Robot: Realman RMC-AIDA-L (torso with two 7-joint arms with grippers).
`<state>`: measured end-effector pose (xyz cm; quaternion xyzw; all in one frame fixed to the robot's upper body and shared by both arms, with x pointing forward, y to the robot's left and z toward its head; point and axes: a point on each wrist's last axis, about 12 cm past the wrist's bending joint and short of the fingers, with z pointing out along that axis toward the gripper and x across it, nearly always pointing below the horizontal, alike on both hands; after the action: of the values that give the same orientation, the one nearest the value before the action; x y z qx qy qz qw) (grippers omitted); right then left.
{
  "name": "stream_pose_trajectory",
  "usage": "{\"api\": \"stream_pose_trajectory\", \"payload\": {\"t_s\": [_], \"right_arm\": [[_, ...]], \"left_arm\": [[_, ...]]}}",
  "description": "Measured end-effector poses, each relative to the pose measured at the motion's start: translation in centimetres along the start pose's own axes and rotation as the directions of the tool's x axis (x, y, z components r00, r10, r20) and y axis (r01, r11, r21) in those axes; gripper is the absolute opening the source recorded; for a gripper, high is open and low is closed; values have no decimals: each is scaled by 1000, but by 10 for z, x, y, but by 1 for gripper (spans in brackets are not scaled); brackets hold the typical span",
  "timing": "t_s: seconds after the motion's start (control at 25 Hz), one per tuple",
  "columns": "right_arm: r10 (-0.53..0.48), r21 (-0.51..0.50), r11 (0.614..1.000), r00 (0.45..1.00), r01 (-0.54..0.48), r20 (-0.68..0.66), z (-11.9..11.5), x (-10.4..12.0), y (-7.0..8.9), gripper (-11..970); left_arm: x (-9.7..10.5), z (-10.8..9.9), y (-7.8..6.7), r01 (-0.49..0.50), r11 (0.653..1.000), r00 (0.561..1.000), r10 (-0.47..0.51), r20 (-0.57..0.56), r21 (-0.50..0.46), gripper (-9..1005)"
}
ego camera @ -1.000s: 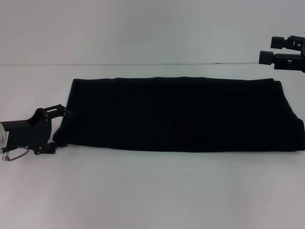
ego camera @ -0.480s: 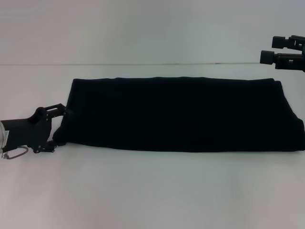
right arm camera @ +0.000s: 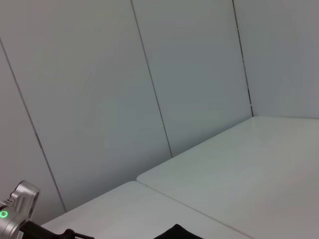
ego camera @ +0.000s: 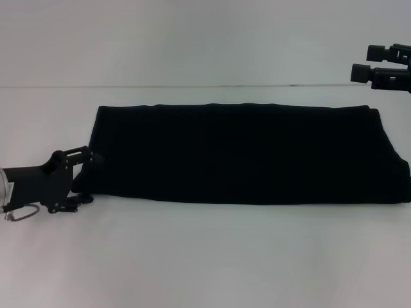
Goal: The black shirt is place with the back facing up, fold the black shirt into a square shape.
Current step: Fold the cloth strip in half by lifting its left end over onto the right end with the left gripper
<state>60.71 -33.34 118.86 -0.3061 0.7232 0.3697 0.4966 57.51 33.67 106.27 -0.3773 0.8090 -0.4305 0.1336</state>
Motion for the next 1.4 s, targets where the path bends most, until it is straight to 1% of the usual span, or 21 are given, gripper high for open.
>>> {"api": "stream_pose_trajectory", "payload": {"t_s": [0.44,0.64,0.88,1.0,1.4], "right_arm": [[0,7,1000,1000,0,3,0,0,-1,931],[-1,7,1000,1000,1,11,0,-1,-1,931],[-1,2,1000,1000,1,11,0,-1,0,931],[-2,1,1000,1000,2,11,-1,-2,0,930],[-3,1,1000,1000,3,10,-1,-2,0,930]], "left_arm": [[-1,3,2,0,1000,1000,0,19,-1,900],[-4,2,1,-15,1000,999,16,44,-1,899],[-7,3,-6,-67,998,996,66,56,5,897],[-8,3,-6,-80,997,995,80,57,5,896],[-7,3,-7,-176,984,983,176,42,-9,888]]}}
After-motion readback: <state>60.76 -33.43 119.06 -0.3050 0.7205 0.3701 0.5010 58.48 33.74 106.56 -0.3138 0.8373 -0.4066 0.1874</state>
